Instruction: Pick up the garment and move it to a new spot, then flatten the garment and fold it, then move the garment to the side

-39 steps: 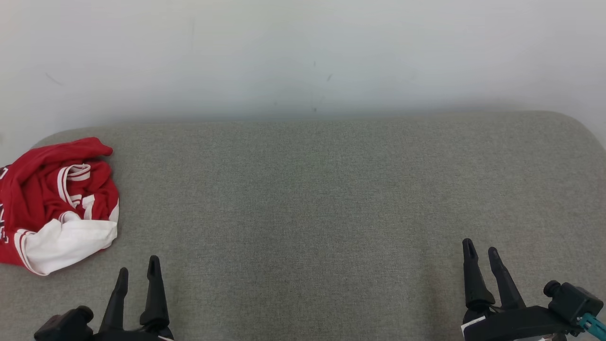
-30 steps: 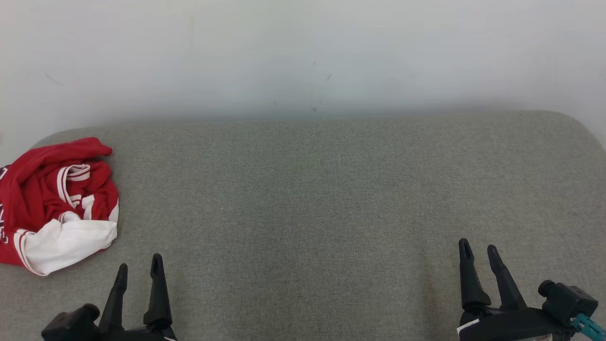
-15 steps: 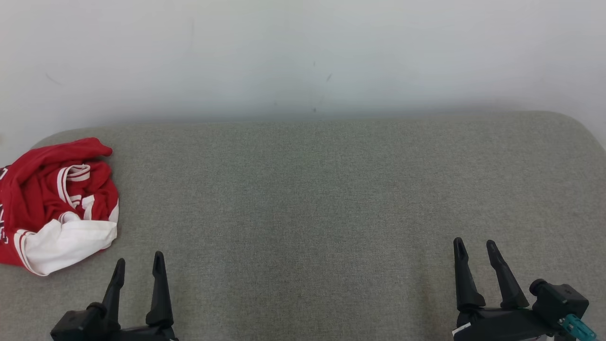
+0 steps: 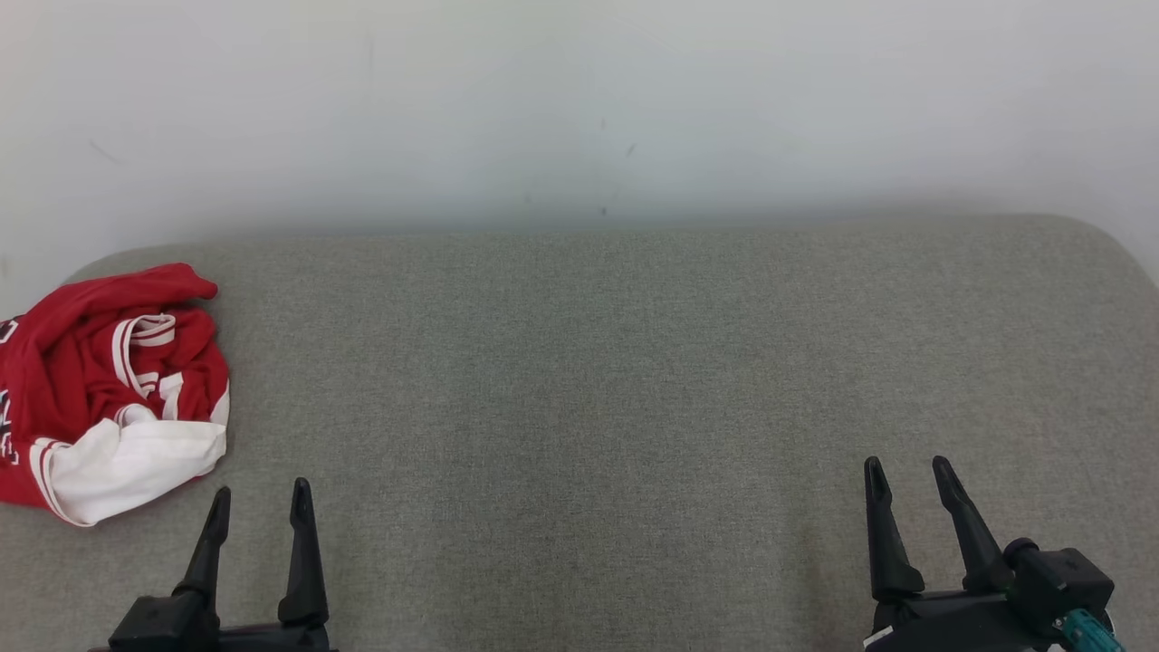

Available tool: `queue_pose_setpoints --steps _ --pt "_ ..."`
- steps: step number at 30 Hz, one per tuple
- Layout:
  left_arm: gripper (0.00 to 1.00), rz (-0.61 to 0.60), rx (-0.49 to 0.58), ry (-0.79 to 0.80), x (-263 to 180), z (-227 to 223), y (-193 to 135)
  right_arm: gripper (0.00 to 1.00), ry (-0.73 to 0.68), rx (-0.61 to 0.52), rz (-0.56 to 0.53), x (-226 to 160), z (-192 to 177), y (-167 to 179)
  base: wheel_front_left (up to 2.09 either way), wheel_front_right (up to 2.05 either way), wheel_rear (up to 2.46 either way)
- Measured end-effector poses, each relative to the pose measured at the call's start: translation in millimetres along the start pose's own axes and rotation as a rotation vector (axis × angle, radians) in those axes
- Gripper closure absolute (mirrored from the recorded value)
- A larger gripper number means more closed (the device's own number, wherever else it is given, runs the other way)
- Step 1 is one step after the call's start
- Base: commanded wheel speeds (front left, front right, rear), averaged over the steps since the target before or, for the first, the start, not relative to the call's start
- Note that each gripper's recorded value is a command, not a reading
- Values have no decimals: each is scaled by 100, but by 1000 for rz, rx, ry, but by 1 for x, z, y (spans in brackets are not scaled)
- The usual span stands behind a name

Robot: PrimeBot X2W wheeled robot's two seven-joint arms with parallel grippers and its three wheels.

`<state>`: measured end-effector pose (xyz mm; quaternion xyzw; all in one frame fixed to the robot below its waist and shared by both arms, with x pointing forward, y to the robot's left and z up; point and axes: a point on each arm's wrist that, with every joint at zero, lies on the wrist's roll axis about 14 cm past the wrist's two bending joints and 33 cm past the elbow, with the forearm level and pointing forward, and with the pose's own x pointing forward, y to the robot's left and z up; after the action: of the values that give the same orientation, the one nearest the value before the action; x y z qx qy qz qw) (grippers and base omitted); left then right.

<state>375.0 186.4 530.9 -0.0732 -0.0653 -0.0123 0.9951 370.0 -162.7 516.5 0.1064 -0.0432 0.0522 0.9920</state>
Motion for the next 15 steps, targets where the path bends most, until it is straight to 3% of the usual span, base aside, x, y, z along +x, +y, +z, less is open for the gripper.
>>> queue_pose_setpoints --steps 15 --pt "0 -7 94 -14 -3 0 2 0 -24 -97 16 -2 5 1 0 0 0"
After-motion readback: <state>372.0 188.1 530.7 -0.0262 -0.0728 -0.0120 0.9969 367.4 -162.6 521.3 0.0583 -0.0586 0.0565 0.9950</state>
